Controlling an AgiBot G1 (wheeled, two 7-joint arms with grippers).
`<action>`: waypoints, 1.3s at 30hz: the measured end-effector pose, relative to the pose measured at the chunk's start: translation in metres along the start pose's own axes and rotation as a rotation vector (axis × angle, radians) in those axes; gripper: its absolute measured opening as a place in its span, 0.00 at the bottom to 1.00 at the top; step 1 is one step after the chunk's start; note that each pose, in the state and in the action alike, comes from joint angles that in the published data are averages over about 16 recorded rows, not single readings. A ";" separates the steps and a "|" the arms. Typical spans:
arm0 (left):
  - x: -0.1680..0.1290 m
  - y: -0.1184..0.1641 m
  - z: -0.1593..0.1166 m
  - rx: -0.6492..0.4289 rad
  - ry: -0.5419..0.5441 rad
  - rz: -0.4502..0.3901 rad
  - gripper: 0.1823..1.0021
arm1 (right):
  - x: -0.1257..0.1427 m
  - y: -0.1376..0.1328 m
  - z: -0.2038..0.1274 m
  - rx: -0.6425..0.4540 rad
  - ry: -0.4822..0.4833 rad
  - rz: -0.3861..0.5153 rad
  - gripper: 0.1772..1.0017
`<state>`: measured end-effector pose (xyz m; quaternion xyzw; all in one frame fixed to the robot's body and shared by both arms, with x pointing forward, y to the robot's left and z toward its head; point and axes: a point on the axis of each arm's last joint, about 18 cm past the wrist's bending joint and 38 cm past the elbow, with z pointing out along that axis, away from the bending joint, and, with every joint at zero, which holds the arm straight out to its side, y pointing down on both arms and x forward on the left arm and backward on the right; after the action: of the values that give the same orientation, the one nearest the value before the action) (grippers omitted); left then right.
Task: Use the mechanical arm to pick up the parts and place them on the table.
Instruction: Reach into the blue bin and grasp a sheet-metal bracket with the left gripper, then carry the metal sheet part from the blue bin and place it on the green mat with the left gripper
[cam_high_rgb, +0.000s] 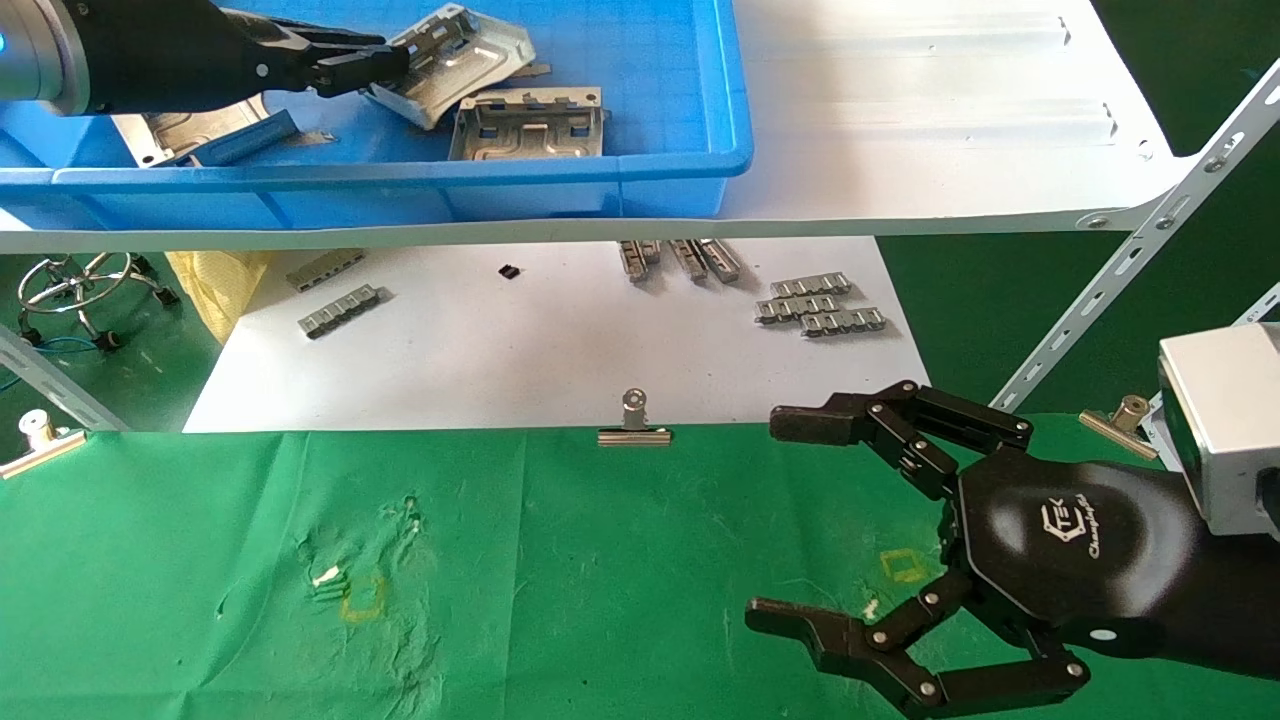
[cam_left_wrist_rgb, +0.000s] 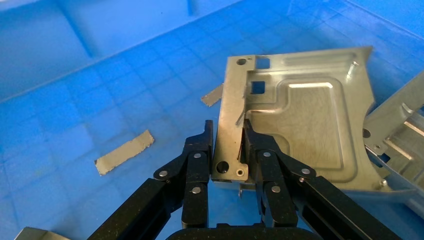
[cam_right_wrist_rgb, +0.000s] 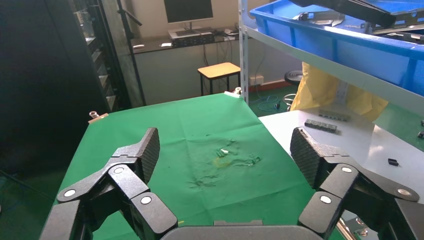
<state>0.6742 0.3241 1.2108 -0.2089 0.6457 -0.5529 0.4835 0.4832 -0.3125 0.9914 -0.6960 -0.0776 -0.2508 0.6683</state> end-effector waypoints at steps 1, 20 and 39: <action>0.000 -0.002 -0.001 0.008 0.005 0.004 0.24 | 0.000 0.000 0.000 0.000 0.000 0.000 0.91; 0.038 -0.044 -0.053 0.225 0.298 0.220 0.12 | 0.000 0.000 0.000 0.000 0.000 0.000 1.00; 0.070 0.015 -0.107 0.242 0.493 0.629 0.12 | 0.000 0.000 0.000 0.000 0.000 0.000 1.00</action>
<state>0.5555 0.3267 1.1611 0.1956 0.7050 -0.4834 0.4807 0.4832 -0.3125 0.9914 -0.6960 -0.0776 -0.2508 0.6683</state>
